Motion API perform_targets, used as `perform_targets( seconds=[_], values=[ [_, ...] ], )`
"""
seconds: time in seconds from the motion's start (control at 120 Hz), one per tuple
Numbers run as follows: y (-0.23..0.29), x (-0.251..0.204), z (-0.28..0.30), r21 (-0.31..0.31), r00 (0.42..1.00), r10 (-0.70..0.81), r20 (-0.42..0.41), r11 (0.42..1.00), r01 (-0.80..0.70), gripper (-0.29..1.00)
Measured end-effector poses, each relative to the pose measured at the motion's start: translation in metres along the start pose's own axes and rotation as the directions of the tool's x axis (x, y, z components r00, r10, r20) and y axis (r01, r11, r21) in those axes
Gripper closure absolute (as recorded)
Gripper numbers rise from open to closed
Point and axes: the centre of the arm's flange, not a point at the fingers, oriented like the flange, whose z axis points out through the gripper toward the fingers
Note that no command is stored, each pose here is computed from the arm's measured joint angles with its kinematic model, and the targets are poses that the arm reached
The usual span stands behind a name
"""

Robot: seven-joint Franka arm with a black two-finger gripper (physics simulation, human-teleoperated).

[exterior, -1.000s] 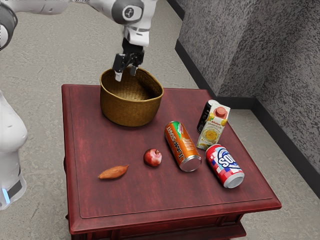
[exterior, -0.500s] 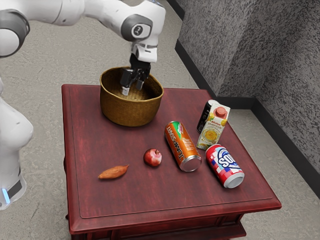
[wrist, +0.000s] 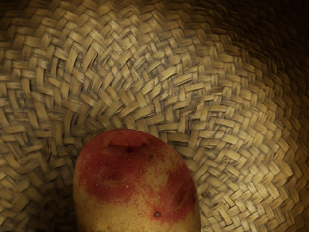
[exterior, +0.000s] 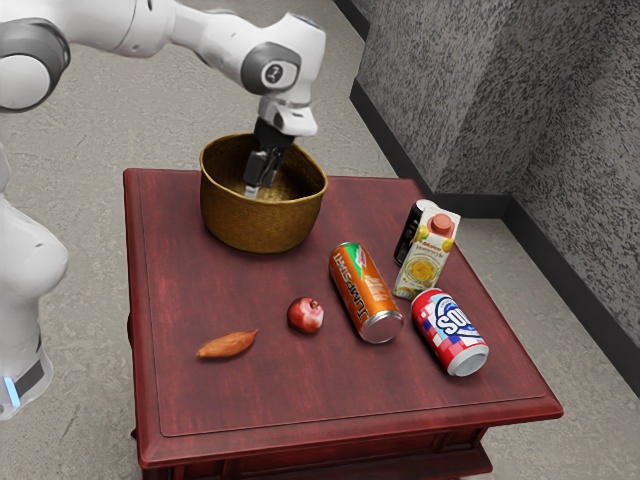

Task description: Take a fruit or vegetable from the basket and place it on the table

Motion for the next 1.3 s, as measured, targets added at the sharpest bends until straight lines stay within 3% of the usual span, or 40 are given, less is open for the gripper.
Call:
perform_targets(
  seconds=[1.075, 1.3],
  values=[
    [-0.007, 0.005, 0.054, 0.016, 0.984, -0.178, -0.009, 0.984, 0.178, 0.0],
    [-0.008, 0.009, 0.06, 0.029, 0.981, -0.192, -0.018, 0.981, 0.192, 0.11]
  ],
)
